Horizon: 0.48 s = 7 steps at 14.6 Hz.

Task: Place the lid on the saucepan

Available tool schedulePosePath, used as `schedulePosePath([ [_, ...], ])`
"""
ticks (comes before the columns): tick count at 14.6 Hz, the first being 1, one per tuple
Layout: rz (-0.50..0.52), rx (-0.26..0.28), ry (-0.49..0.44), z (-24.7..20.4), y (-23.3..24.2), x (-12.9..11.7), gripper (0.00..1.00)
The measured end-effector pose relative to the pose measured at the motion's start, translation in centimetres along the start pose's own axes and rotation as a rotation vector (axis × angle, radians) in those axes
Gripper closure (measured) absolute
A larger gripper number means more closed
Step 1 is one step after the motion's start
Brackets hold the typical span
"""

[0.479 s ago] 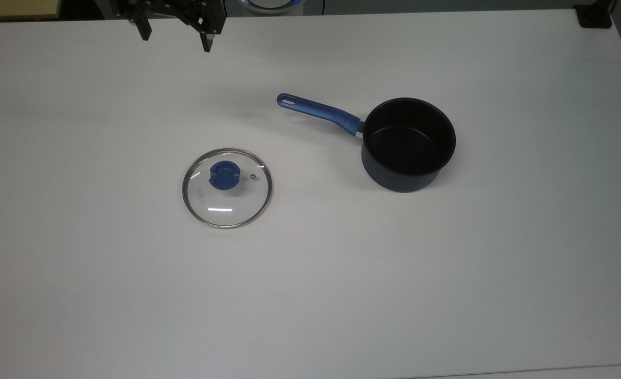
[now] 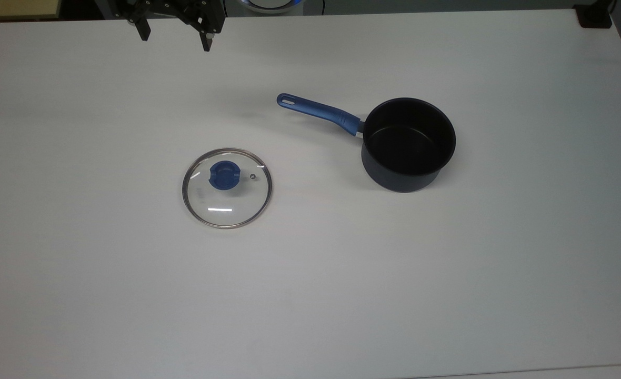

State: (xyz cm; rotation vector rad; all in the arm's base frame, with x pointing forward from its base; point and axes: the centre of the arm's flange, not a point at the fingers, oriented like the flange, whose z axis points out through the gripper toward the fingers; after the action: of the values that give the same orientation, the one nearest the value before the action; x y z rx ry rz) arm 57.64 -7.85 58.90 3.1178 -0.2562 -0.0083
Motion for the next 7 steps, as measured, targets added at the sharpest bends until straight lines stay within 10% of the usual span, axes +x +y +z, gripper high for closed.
schedulePosePath([
  [7, -0.029, -0.007, -0.031, 6.1, -0.4, 3.4, 0.00],
])
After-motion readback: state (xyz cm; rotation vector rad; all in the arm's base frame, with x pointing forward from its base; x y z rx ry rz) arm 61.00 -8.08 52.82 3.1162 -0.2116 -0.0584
